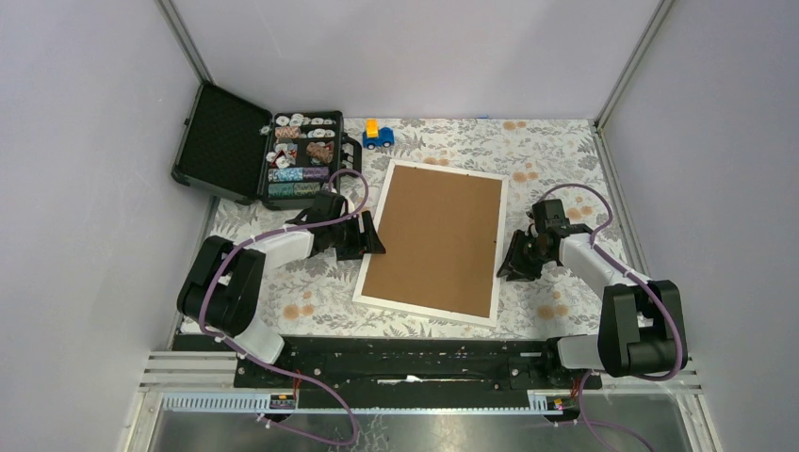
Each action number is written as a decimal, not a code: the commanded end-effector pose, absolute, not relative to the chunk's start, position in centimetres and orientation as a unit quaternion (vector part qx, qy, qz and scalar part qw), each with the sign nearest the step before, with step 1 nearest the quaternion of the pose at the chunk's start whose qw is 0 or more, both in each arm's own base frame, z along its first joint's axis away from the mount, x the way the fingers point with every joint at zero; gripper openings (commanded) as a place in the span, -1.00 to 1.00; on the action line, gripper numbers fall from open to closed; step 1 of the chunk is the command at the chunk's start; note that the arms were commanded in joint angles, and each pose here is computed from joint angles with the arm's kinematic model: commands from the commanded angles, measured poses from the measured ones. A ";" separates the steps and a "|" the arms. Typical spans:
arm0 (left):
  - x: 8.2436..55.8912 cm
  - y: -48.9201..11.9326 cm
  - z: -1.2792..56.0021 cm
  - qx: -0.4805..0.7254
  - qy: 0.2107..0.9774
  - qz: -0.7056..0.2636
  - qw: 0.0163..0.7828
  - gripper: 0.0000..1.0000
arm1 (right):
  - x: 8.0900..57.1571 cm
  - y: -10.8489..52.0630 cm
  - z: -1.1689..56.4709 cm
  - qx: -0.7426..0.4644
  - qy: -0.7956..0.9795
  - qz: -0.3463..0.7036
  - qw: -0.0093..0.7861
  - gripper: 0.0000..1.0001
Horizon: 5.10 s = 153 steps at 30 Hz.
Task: Put the photo into the frame
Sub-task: Install the photo frame at the center of the board.
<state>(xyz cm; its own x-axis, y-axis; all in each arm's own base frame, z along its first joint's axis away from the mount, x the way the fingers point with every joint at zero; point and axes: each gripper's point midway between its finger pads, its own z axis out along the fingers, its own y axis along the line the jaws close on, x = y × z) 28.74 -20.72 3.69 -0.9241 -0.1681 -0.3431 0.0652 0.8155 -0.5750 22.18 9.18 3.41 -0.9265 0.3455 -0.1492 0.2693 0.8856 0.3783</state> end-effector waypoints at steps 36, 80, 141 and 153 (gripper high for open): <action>28.1 -21.6 3.9 -0.021 0.928 -0.327 0.178 0.43 | 19.8 9.6 3.2 0.196 0.964 0.148 0.105 -0.33; 26.9 -22.8 4.0 -0.028 0.914 -0.359 0.185 0.32 | 20.6 16.0 -3.3 0.020 0.977 -0.189 0.093 -0.29; 30.5 -22.6 4.6 -0.018 0.920 -0.346 0.180 0.32 | 44.1 5.1 0.7 0.162 0.957 0.183 0.155 -0.18; 30.6 -22.7 4.6 -0.018 0.920 -0.347 0.180 0.31 | 43.9 6.3 -0.6 0.147 0.963 0.175 0.142 -0.18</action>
